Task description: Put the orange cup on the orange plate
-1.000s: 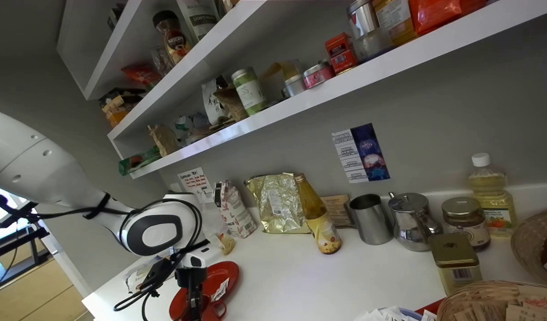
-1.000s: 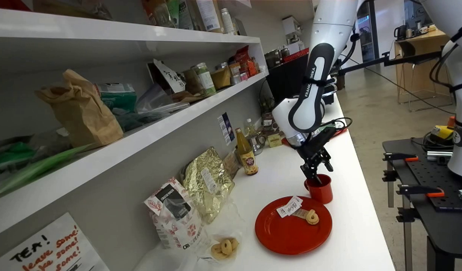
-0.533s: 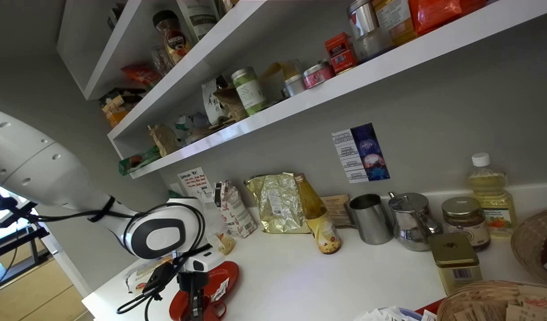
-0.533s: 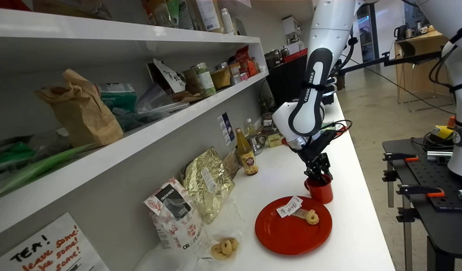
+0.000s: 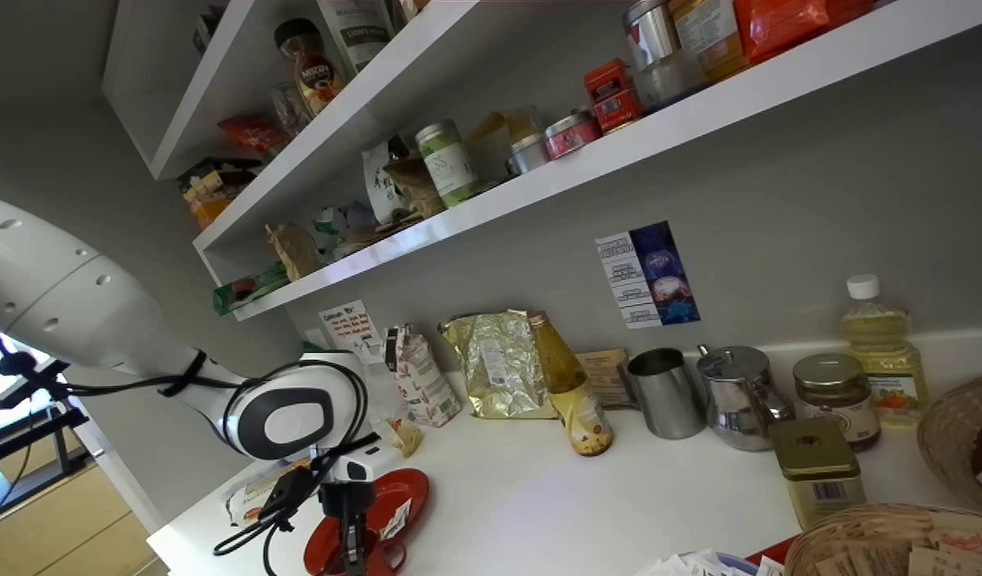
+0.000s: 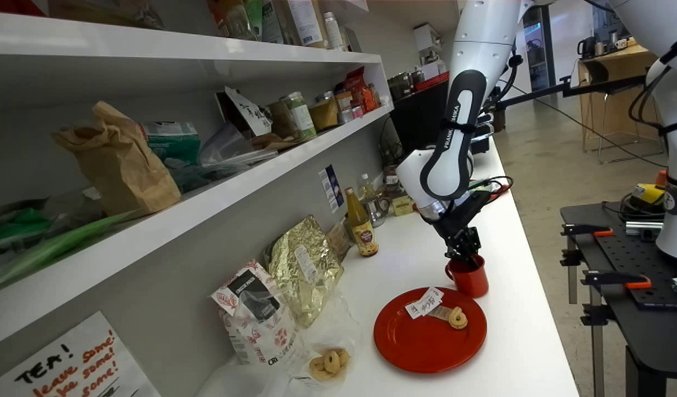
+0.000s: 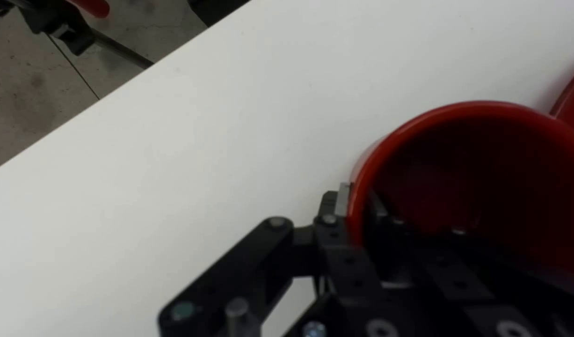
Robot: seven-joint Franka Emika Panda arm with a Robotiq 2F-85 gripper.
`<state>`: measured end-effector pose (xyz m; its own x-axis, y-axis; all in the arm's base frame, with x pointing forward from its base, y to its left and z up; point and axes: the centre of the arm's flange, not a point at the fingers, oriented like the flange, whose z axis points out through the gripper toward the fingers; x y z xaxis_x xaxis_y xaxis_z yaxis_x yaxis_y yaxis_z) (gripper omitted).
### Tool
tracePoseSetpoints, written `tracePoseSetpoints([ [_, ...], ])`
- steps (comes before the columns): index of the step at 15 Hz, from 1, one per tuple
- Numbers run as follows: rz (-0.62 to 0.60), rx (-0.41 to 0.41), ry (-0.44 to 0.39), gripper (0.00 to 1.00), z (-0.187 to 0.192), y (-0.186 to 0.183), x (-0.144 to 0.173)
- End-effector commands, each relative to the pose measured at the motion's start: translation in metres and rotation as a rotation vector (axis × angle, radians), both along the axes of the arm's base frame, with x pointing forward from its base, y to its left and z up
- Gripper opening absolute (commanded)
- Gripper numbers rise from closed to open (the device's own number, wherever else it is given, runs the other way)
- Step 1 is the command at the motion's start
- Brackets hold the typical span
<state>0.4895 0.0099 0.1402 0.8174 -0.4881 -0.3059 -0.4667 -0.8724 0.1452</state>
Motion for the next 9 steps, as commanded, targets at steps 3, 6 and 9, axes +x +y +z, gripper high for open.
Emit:
tracePoseSetpoints([
  [3,-0.002,-0.017,-0.027,0.02,0.024,-0.002,0.011],
  [6,0.021,-0.048,-0.077,0.02,0.052,-0.004,0.020],
  [9,0.071,-0.068,-0.151,0.02,0.094,-0.002,0.031],
])
